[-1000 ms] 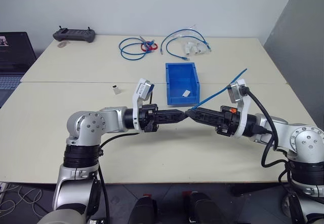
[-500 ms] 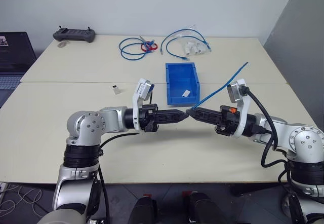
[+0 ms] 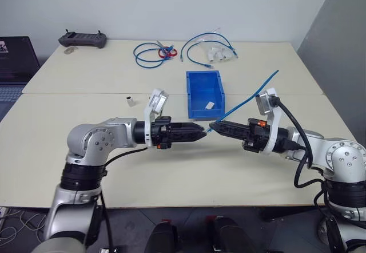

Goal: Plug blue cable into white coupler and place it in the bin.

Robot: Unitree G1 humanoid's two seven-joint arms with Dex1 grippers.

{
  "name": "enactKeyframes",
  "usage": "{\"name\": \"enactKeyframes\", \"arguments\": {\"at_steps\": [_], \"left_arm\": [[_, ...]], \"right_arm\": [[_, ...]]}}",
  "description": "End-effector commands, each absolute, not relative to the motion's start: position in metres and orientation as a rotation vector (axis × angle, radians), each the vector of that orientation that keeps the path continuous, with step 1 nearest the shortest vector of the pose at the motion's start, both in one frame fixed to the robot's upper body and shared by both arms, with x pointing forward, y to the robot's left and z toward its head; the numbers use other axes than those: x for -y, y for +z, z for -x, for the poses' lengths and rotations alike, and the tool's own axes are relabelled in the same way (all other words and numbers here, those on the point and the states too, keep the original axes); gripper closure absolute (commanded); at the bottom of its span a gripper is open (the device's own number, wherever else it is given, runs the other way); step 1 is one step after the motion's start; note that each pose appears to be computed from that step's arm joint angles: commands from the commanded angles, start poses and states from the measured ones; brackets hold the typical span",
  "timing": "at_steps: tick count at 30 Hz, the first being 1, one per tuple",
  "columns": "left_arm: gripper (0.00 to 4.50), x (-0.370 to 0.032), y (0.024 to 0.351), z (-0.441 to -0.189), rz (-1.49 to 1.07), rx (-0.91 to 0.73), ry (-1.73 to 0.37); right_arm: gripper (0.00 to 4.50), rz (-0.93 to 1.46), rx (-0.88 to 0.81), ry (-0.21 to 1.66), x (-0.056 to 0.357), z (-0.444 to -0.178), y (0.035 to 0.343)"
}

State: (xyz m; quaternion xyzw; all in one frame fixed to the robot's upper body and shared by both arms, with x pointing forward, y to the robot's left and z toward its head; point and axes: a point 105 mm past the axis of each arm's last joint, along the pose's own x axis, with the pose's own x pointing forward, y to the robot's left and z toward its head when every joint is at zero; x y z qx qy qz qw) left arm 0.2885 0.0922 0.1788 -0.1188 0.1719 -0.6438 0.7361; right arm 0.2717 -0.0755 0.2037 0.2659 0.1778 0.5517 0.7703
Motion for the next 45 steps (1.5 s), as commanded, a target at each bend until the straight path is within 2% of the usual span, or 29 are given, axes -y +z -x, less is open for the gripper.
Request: {"name": "enactKeyframes", "arguments": {"at_steps": [1, 3, 5, 8, 11, 15, 21, 26, 31, 39, 40, 41, 45], "left_arm": [[1.5, -0.127, 0.162, -0.311, 0.039, -0.296, -1.151], [1.12, -0.145, 0.157, -0.325, 0.01, -0.259, -0.969], [0.68, -0.177, 0.154, -0.348, -0.025, -0.182, -0.628], [0.14, -0.209, 0.15, -0.362, -0.031, -0.127, -0.288], [0.03, -0.225, 0.128, -0.374, 0.023, -0.145, -0.012], [0.03, -0.215, 0.111, -0.397, 0.082, -0.145, 0.126], [0.03, -0.217, 0.106, -0.436, 0.068, -0.095, 0.272], [0.03, -0.208, 0.105, -0.452, 0.047, -0.089, 0.271], [0.03, -0.215, 0.105, -0.454, 0.04, -0.096, 0.305], [1.61, -0.237, 0.115, -0.456, 0.03, -0.086, 0.335], [2.05, -0.239, 0.117, -0.457, 0.031, -0.09, 0.328], [2.0, -0.24, 0.117, -0.458, 0.036, -0.096, 0.316], [2.86, -0.236, 0.117, -0.461, 0.05, -0.118, 0.258]], "right_arm": [[4.36, -0.555, -0.327, 1.133, 0.09, -0.282, 0.206], [4.36, -0.55, -0.319, 1.109, 0.094, -0.286, 0.204], [4.36, -0.539, -0.303, 1.067, 0.099, -0.292, 0.201], [4.36, -0.535, -0.288, 1.039, 0.103, -0.297, 0.2], [4.36, -0.529, -0.279, 1.034, 0.105, -0.301, 0.202], [4.36, -0.511, -0.264, 1.025, 0.107, -0.306, 0.206], [4.36, -0.494, -0.245, 0.993, 0.112, -0.309, 0.211], [4.36, -0.484, -0.246, 0.977, 0.117, -0.305, 0.211], [4.36, -0.482, -0.241, 0.958, 0.12, -0.303, 0.212], [4.36, -0.492, -0.24, 0.939, 0.122, -0.3, 0.209], [4.36, -0.495, -0.24, 0.936, 0.122, -0.3, 0.209], [4.36, -0.499, -0.239, 0.931, 0.123, -0.3, 0.209], [4.36, -0.506, -0.242, 0.916, 0.125, -0.301, 0.208]]}}
